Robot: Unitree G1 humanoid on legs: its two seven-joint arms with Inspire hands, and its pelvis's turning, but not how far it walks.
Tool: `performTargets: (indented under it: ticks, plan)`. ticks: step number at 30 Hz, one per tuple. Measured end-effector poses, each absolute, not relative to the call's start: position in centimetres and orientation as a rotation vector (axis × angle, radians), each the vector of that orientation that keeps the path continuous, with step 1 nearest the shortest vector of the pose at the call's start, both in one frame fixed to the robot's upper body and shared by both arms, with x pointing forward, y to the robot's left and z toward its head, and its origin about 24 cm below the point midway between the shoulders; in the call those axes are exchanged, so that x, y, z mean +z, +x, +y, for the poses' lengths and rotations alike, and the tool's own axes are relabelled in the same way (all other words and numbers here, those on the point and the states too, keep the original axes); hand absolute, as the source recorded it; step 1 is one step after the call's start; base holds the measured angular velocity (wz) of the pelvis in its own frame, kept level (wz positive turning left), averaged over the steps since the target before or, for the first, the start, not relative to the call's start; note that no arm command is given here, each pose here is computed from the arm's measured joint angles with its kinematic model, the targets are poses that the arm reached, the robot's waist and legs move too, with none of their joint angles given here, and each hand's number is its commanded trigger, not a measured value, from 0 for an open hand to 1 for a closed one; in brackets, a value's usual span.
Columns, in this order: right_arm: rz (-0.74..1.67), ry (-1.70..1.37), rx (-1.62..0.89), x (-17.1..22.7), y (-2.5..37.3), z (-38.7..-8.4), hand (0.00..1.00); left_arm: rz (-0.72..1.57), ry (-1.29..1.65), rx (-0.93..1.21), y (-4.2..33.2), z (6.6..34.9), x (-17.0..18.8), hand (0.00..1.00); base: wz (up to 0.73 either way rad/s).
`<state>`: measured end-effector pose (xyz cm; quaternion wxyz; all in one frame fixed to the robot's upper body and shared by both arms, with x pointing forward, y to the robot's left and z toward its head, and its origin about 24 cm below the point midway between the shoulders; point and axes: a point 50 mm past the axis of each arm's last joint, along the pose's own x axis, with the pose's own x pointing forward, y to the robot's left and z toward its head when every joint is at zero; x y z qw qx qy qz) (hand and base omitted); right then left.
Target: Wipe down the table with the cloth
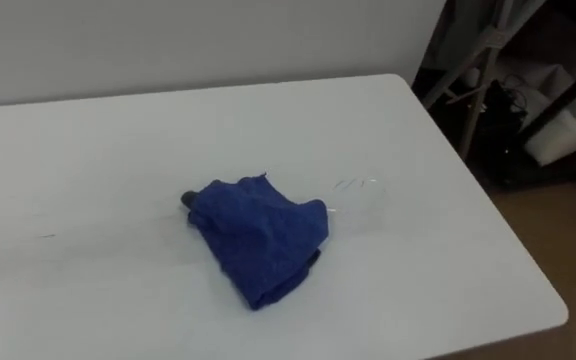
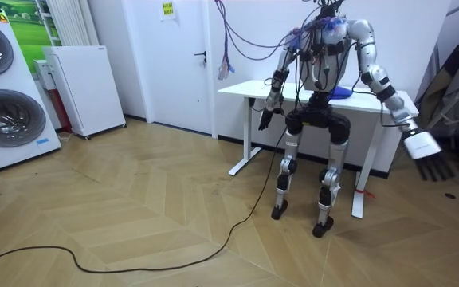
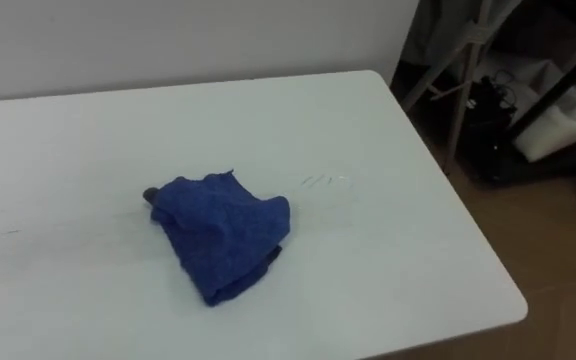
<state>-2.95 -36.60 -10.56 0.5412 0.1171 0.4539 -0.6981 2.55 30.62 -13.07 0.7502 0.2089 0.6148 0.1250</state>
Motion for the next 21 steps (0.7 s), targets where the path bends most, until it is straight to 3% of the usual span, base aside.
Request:
performTargets:
  ticks: [5, 9, 15, 21]
  plan:
    - [1.331, 0.263, -1.467, -13.4, -5.2, -31.9, 0.00, 1.378, 0.428, 0.237, 2.1, 29.4, -13.7, 0.00, 0.00]
    - [1.505, 0.016, -1.093, -14.7, -4.4, -29.4, 0.00, 1.397, 0.433, 0.156, 2.8, 27.8, -14.6, 0.00, -0.06]
    - [1.417, -0.307, -0.633, -15.6, 2.3, -27.5, 0.00, 1.416, 0.475, 0.022, 3.3, 25.7, -15.5, 0.00, 0.01]
    - [1.269, -0.378, -0.329, -16.0, 6.3, -23.8, 0.00, 1.462, 0.490, -0.046, 2.0, 24.1, -16.2, 0.00, 0.16]
